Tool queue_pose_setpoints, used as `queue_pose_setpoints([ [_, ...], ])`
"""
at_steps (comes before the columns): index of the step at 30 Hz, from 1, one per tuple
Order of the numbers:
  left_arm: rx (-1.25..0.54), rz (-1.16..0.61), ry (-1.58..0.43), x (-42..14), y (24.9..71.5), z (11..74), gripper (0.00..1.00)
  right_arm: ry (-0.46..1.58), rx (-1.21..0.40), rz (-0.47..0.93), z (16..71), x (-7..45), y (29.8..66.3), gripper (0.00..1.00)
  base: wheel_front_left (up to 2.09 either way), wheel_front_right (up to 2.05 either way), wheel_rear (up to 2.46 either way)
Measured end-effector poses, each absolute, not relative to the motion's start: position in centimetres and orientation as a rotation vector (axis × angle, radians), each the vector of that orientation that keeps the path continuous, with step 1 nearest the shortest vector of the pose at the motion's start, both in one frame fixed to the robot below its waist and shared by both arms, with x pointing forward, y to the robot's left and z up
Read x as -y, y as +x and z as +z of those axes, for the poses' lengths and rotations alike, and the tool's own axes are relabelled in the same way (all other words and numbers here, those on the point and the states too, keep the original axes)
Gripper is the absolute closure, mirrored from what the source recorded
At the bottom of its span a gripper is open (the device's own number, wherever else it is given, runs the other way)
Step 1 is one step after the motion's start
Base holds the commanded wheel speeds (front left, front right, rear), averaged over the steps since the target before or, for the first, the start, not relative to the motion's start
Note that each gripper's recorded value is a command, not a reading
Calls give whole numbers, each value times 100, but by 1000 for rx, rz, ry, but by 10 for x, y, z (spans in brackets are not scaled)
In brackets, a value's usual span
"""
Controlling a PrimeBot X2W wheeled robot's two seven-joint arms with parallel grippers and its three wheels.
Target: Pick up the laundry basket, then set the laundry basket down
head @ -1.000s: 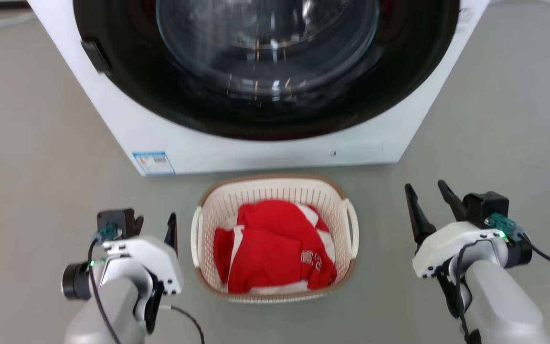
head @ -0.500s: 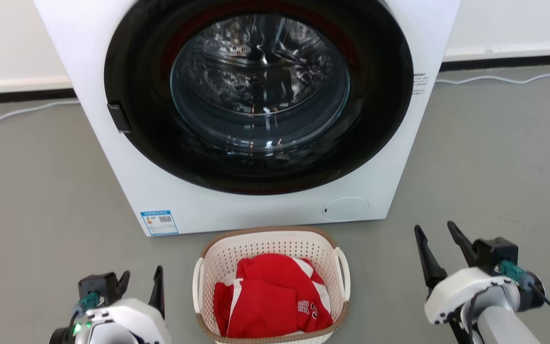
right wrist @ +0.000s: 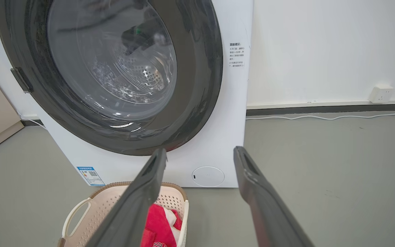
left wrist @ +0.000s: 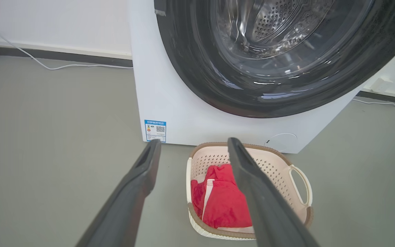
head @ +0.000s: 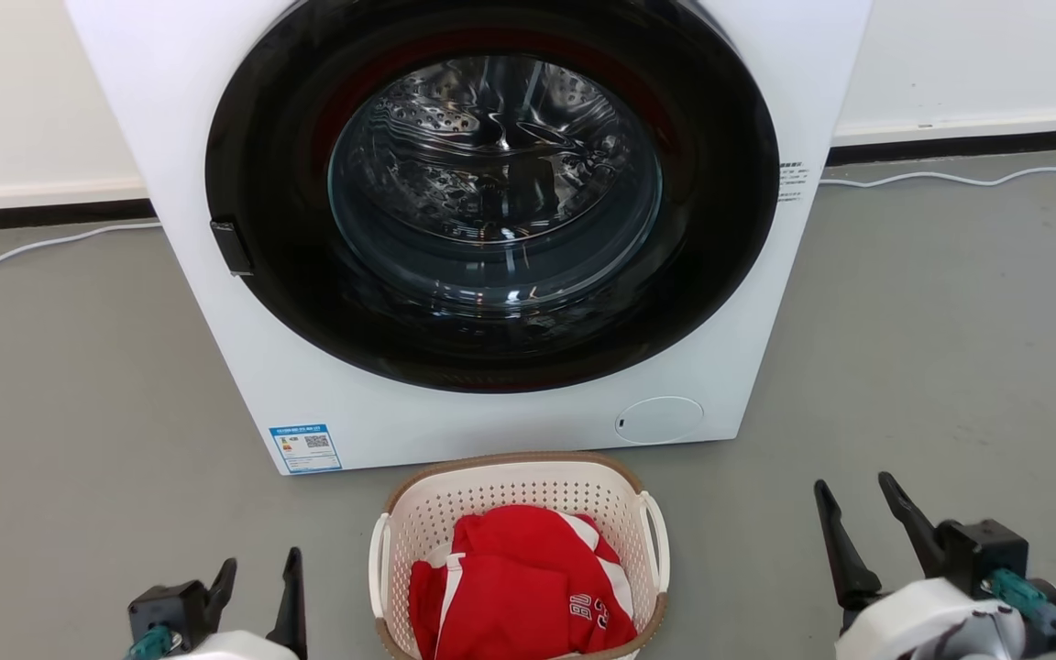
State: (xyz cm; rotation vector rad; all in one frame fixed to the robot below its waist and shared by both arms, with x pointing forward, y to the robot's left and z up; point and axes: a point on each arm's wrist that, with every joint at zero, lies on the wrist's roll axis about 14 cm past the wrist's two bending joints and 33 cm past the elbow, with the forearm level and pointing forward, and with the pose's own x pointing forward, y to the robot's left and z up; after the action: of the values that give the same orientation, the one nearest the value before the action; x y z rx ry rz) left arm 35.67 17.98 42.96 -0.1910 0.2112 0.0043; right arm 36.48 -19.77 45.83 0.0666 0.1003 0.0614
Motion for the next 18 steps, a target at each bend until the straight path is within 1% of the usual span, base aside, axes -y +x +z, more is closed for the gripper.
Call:
queue_pose_setpoints([
  [10,-179,34,-185,-190,339,436,0,70,-80,14,460,212,342,0,0,0,0],
  [17,-129,55,-179,-197,336,450,0,59,-58,6,466,215,340,0,0,0,0],
  [18,-126,54,-178,-196,335,451,100,56,-56,4,467,216,340,100,0,0,0],
])
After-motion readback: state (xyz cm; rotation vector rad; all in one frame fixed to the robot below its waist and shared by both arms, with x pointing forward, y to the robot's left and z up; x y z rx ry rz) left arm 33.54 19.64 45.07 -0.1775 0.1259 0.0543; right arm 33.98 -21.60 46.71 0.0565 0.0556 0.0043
